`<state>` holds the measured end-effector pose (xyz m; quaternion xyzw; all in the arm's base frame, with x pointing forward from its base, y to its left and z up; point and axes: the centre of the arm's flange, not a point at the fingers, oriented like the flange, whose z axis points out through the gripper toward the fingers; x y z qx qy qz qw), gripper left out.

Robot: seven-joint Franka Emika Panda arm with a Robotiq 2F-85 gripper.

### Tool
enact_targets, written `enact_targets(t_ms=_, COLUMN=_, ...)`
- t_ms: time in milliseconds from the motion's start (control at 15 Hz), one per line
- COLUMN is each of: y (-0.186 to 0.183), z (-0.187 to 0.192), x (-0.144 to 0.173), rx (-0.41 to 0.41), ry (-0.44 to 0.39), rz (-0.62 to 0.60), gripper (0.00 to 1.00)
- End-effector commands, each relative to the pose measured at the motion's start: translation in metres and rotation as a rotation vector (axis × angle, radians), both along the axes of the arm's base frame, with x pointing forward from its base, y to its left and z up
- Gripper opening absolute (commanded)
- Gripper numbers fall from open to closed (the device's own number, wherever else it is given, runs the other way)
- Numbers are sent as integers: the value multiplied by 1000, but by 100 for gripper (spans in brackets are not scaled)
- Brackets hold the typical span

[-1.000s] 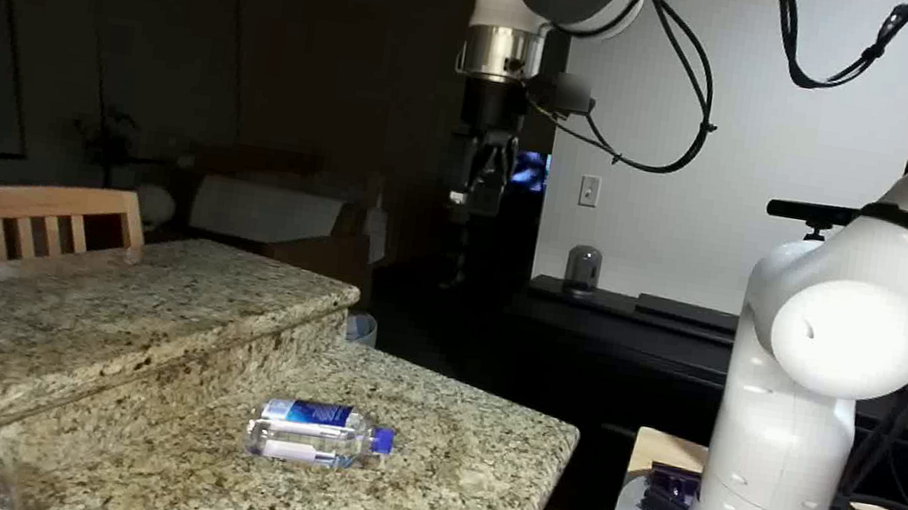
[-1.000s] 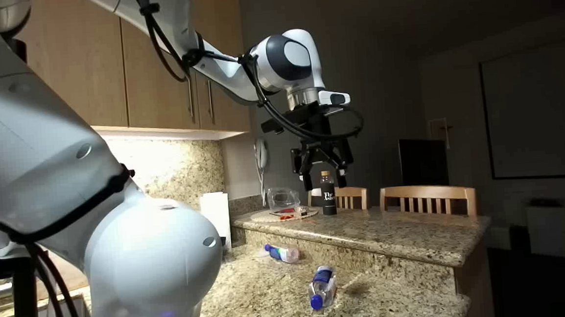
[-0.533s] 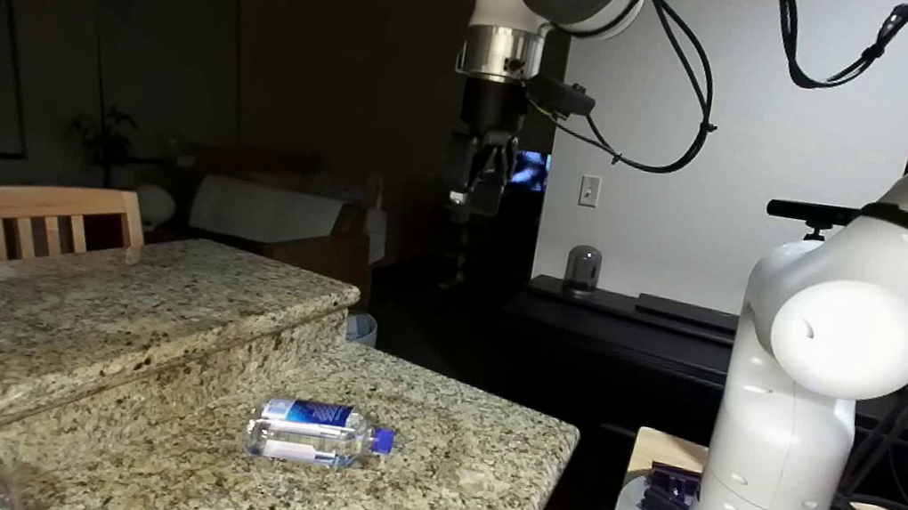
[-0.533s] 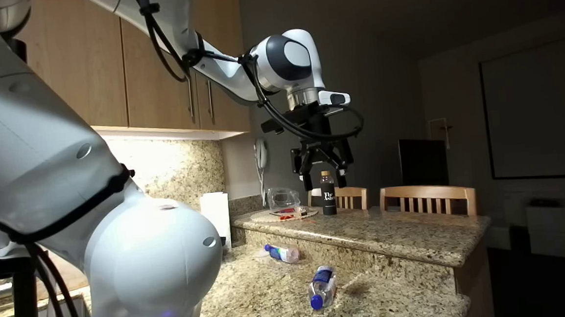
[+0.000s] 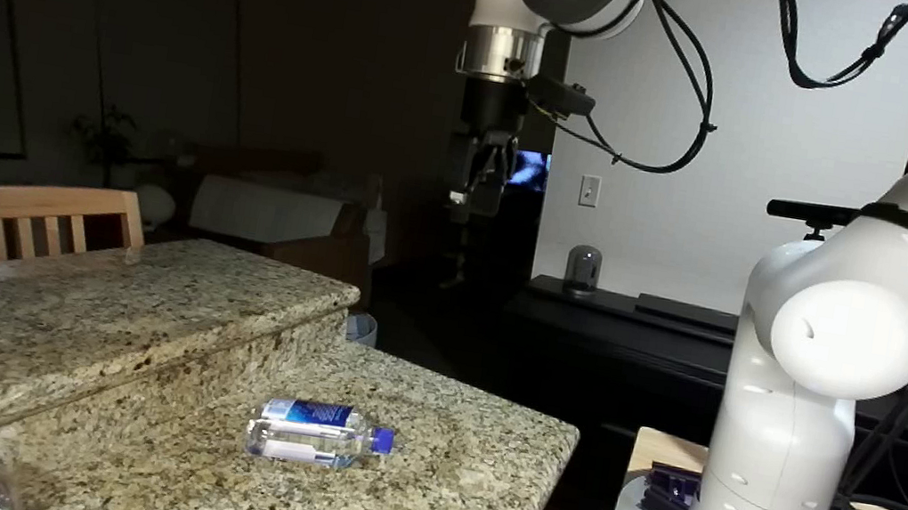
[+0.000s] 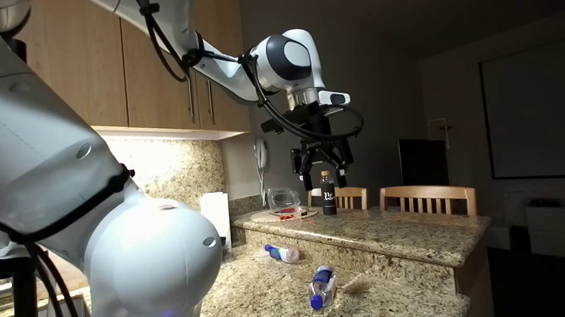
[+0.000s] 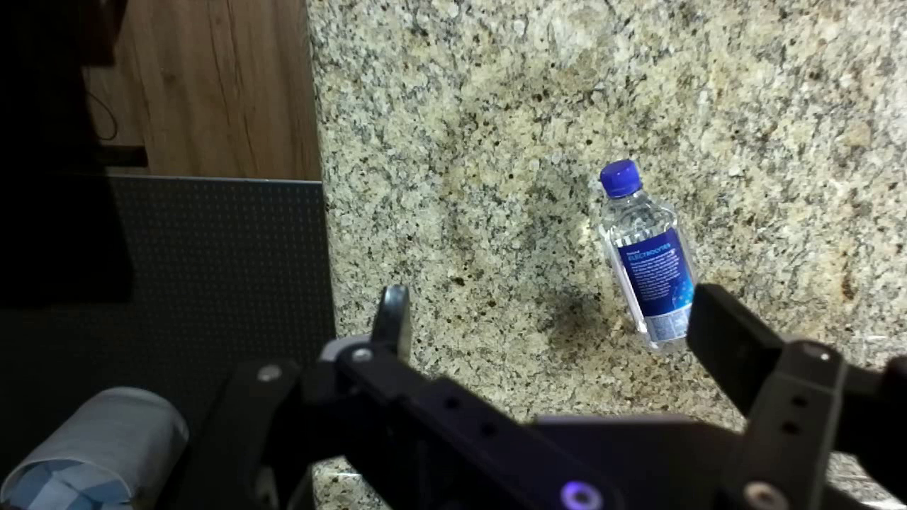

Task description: Put the bottle upright

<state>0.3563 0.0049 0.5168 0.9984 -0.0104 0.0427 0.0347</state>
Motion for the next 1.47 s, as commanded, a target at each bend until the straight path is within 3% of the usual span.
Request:
enact_targets(t_ms=0, y=0, z=0, x=0, rx=0, ry=0, rz=0, gripper=100)
enact_targets(t_ms=267, y=0, z=0, x=0, rx=0, ry=0, rz=0, gripper=100)
enact_targets(t_ms=667, y=-29, z=-29, x=-17, rx=-76, ry=71, rz=66, gripper=100)
enact_targets(t_ms=1200, y=-56, z=-66, x=-22, rx=-279, ry=189, rz=287, gripper=100)
enact_targets(t_ms=1400, y=-71, z=-67, x=-25, rx=-346, ry=196, rz=391, gripper=100)
